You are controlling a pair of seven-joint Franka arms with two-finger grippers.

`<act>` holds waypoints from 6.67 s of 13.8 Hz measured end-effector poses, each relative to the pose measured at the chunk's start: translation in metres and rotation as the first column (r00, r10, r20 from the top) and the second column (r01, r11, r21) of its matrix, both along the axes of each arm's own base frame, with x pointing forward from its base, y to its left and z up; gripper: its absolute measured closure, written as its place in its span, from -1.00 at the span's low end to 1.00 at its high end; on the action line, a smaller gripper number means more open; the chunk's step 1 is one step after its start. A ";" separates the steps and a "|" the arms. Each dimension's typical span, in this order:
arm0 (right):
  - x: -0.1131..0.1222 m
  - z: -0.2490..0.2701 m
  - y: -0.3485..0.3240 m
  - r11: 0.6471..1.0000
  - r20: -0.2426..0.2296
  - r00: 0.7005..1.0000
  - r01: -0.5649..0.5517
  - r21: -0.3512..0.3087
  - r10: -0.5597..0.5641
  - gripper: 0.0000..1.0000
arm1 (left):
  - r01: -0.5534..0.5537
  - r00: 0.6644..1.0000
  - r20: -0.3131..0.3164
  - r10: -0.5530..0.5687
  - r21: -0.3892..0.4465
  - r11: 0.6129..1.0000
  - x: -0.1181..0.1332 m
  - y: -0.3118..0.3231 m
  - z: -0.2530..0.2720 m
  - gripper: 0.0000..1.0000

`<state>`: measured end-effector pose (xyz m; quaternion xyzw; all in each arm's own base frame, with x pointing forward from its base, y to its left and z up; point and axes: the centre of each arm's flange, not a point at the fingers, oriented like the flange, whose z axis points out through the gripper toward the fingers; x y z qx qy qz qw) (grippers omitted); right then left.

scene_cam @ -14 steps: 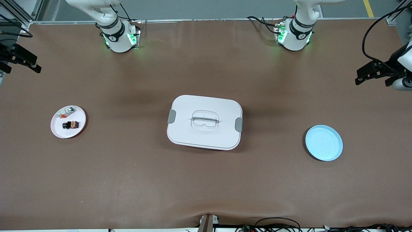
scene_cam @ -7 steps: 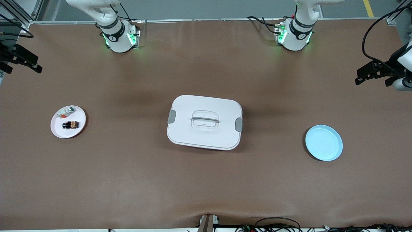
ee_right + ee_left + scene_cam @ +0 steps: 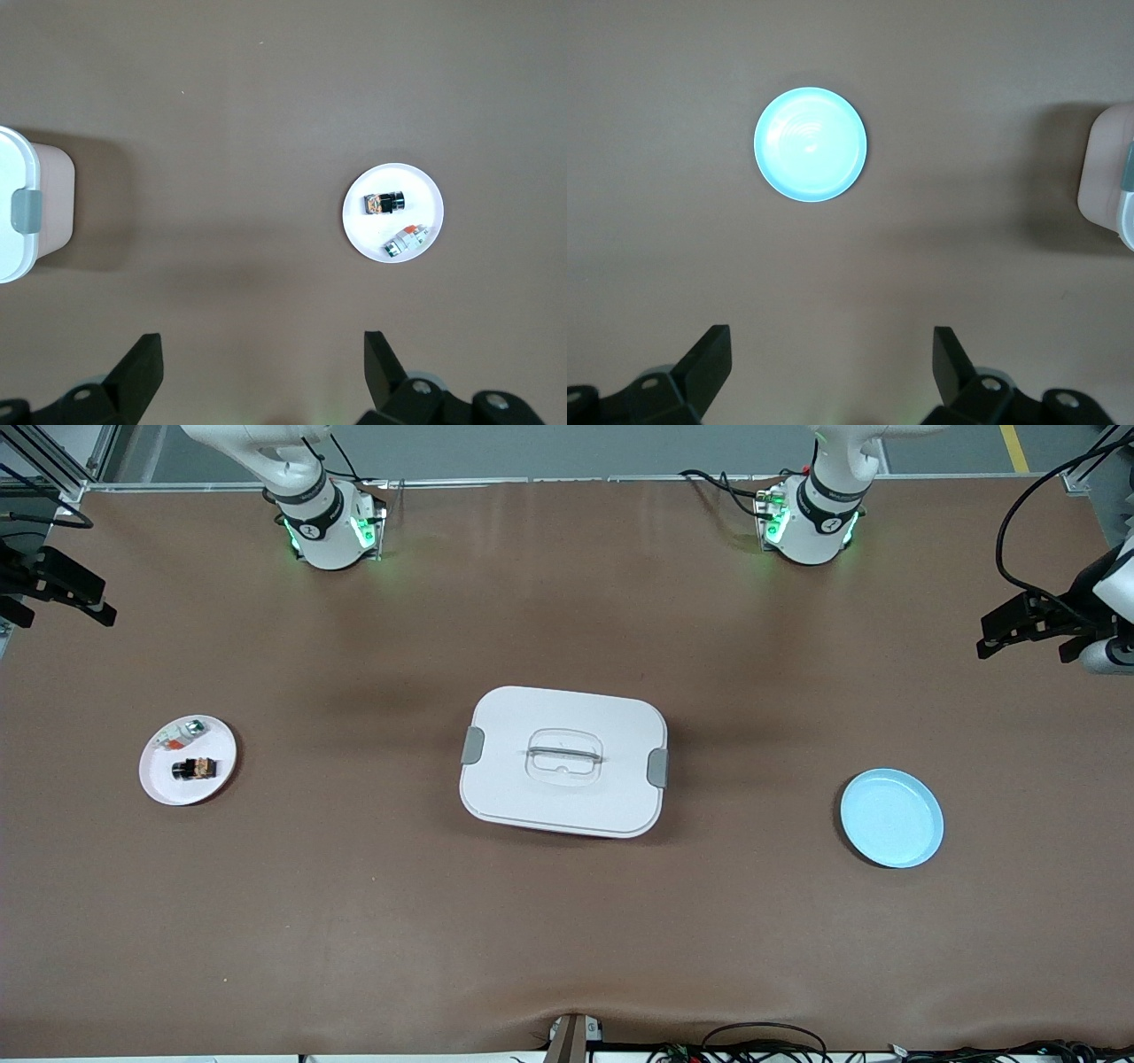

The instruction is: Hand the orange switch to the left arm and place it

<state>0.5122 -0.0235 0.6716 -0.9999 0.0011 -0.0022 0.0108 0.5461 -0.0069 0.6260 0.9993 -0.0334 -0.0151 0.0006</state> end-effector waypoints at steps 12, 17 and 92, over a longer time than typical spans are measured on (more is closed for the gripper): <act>0.000 0.000 -0.002 1.000 0.003 1.000 0.004 0.000 -0.004 -1.00 | 0.000 1.000 0.004 0.000 0.000 1.000 0.000 0.000 0.002 -1.00; 0.000 0.000 -0.006 1.000 0.002 1.000 0.010 -0.001 -0.010 -1.00 | -0.001 1.000 0.008 0.001 0.000 1.000 0.000 0.001 0.004 -1.00; 0.031 -0.491 -0.183 0.987 -0.116 0.981 -0.159 -0.017 0.156 -1.00 | 0.007 0.999 0.038 -0.007 0.000 1.000 0.000 -0.004 0.018 -1.00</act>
